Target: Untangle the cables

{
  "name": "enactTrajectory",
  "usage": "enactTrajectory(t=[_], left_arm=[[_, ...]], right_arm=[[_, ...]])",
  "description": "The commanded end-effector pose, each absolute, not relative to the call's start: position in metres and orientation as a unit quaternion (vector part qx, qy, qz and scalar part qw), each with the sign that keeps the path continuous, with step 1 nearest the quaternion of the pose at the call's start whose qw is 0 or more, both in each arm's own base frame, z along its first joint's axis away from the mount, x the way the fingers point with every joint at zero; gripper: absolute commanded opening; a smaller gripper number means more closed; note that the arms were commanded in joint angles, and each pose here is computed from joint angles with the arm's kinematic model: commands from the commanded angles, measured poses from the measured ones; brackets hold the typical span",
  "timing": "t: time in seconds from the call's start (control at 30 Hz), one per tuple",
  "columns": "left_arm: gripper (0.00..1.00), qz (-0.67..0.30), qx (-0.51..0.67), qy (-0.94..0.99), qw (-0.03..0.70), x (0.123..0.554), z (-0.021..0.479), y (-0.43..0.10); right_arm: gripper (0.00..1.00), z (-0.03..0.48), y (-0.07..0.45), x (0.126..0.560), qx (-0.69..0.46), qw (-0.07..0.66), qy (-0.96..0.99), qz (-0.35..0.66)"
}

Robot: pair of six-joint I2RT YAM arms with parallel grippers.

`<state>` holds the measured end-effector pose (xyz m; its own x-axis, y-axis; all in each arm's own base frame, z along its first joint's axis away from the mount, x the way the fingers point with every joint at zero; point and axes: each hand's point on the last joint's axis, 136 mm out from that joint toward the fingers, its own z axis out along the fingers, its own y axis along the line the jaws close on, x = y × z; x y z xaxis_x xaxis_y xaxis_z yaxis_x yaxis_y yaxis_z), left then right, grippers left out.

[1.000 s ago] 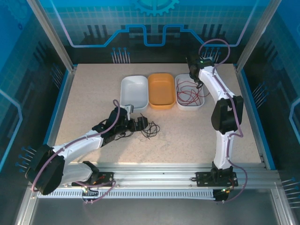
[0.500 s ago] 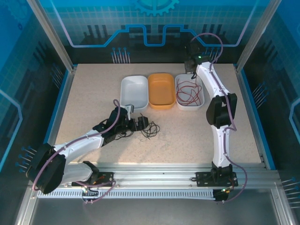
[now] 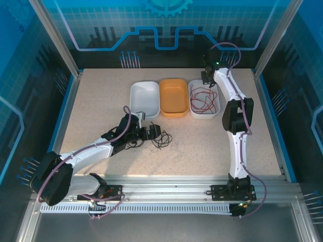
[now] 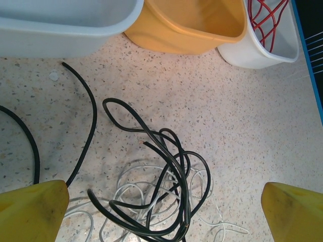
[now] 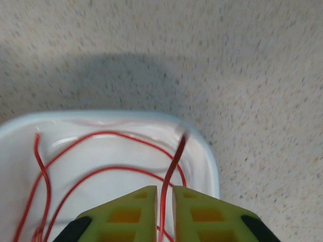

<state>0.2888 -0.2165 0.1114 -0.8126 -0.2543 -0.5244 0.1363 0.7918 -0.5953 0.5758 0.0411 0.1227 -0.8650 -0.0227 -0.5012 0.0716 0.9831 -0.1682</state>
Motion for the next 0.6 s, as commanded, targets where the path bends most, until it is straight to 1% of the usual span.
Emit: enactTrajectory(t=[0.0, 0.13, 0.27, 0.37, 0.57], left_arm=[[0.99, -0.33, -0.021, 0.894, 0.302, 0.291, 0.117, -0.225], [0.99, -0.332, -0.018, 0.895, 0.297, 0.29, 0.114, -0.228], [0.99, -0.335, -0.017, 0.895, 0.294, 0.29, 0.112, -0.229], [0.99, -0.334, -0.016, 0.895, 0.294, 0.29, 0.112, -0.23], [0.99, -0.334, -0.017, 0.895, 0.296, 0.292, 0.113, -0.23]], right_arm=[[0.19, 0.114, 0.041, 0.562, 0.017, 0.23, 0.97, -0.076], [0.28, 0.113, 0.038, 0.554, 0.024, 0.216, 0.973, -0.079], [0.32, 0.125, 0.034, 0.548, 0.031, 0.217, 0.973, -0.076], [0.38, 0.157, 0.035, 0.543, 0.031, 0.243, 0.967, -0.072], [0.4, 0.203, 0.044, 0.52, 0.027, 0.286, 0.955, -0.076]])
